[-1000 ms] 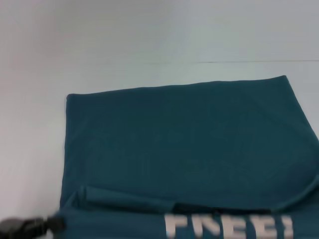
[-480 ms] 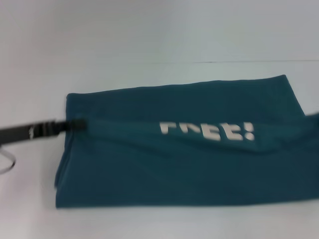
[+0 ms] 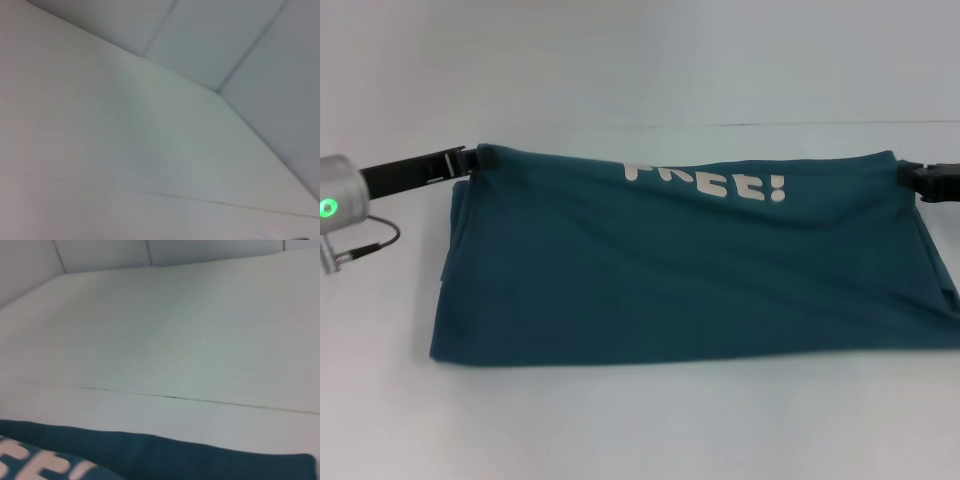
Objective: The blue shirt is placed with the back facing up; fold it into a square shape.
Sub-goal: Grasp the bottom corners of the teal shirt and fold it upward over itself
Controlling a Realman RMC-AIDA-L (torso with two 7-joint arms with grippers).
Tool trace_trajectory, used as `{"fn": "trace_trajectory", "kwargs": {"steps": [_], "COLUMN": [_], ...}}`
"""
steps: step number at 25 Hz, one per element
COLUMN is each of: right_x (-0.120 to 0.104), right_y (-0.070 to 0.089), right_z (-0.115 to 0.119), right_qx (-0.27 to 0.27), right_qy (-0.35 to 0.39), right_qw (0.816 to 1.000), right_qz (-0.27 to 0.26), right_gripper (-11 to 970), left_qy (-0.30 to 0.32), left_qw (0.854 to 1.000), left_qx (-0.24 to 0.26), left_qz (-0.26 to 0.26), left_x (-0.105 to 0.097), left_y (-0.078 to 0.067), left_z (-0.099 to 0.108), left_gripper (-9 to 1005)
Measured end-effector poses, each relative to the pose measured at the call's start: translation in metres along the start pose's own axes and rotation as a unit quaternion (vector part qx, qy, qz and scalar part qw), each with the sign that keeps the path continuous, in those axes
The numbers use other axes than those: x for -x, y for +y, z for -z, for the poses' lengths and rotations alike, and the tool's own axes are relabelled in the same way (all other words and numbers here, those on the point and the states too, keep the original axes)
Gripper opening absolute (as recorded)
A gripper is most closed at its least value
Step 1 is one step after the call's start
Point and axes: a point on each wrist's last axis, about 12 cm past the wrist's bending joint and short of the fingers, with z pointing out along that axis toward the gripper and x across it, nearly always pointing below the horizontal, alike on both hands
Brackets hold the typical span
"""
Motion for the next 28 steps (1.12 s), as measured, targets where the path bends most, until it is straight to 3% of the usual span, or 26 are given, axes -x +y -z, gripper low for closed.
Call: {"fn": "trace_trajectory", "kwargs": {"steps": [9,17,28], "right_x": [0.011,0.038,0.039], "right_y": [0.005,0.007,0.011], "right_z": [-0.026,-0.035,-0.043], "right_qx": [-0.061,-0.079,-0.090], "right_qy": [-0.026,-0.048,-0.032], "right_qw": [0.997,0.994,0.992], "right_qz": [0.033,0.055,0.079], "right_gripper": [30,31,34], "left_qy": [-0.037,-0.042,-0.047], "left_qw": [0.997,0.995,0.994], "left_qx": [0.064,0.086,0.101], "left_qz": [-0.019,-0.021,-0.014], "left_x": [0.009,0.010,0.005], "left_y": [-0.003,-0.002,0.000], "left_z": [-0.029,-0.035,-0.036], "left_gripper": [113,117,123]}}
